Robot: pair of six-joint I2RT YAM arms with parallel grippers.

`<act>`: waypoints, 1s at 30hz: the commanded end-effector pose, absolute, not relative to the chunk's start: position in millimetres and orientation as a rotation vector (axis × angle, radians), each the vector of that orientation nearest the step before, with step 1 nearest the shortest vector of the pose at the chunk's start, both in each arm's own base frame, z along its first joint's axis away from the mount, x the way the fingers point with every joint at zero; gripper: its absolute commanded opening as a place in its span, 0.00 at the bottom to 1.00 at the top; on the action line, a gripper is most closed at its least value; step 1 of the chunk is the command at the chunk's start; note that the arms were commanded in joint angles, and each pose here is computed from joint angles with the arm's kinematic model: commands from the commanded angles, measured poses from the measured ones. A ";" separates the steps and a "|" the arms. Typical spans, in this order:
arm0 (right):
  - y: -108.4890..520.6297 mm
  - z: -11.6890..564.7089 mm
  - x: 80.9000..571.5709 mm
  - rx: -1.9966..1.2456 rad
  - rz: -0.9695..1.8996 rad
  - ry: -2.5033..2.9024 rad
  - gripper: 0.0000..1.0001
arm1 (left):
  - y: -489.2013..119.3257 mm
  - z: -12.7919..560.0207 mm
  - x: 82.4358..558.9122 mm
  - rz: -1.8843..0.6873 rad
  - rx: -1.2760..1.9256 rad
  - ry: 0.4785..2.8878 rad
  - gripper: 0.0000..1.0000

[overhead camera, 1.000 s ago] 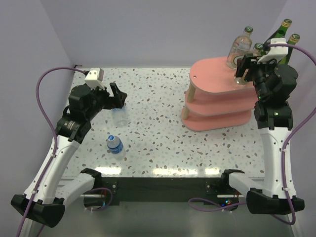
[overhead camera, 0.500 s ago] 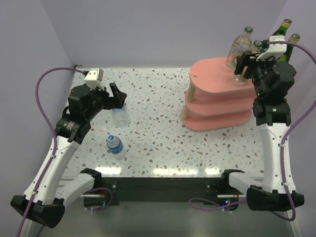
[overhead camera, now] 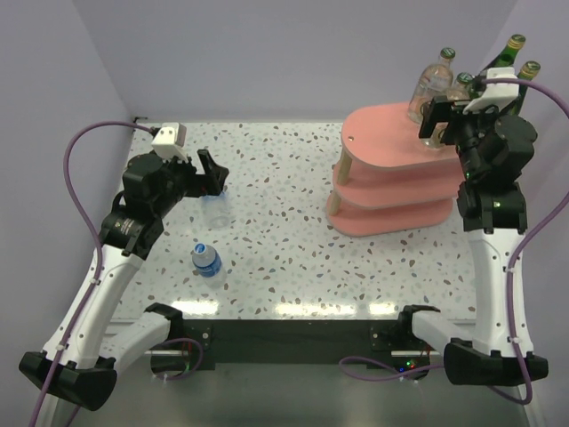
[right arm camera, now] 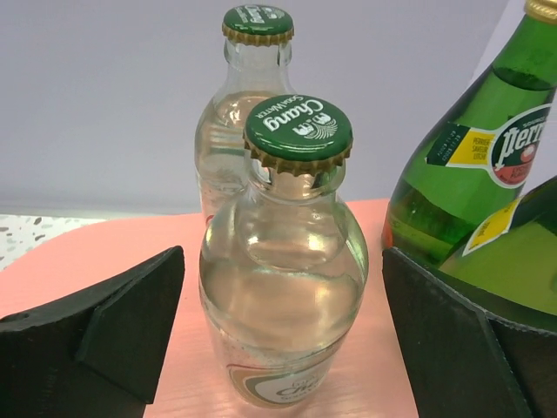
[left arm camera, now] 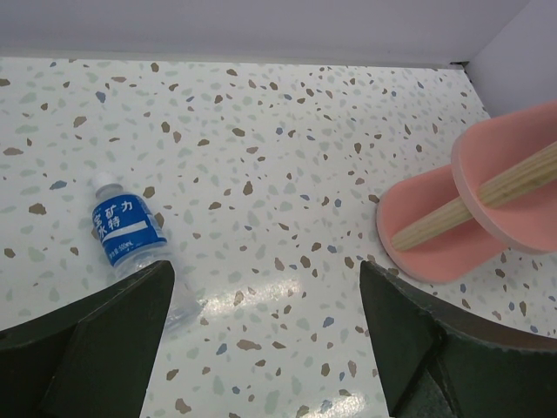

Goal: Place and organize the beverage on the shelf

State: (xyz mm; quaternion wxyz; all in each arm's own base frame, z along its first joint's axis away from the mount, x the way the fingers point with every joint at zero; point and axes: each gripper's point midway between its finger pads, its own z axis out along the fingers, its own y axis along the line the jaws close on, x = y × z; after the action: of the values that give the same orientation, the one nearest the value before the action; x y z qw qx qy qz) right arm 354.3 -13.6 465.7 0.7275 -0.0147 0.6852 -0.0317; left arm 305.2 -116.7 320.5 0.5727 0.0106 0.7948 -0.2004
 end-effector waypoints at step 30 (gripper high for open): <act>113.2 423.0 171.5 -1.069 0.270 1.330 0.97 | -95.9 348.7 290.9 -0.308 0.163 1.823 0.95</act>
State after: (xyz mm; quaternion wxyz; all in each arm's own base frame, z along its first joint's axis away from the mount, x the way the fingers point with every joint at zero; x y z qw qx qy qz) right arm 184.0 80.7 470.7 0.7206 -0.3579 0.5929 0.0332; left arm 300.9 -104.8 324.1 0.5763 0.0499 0.8016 -0.1513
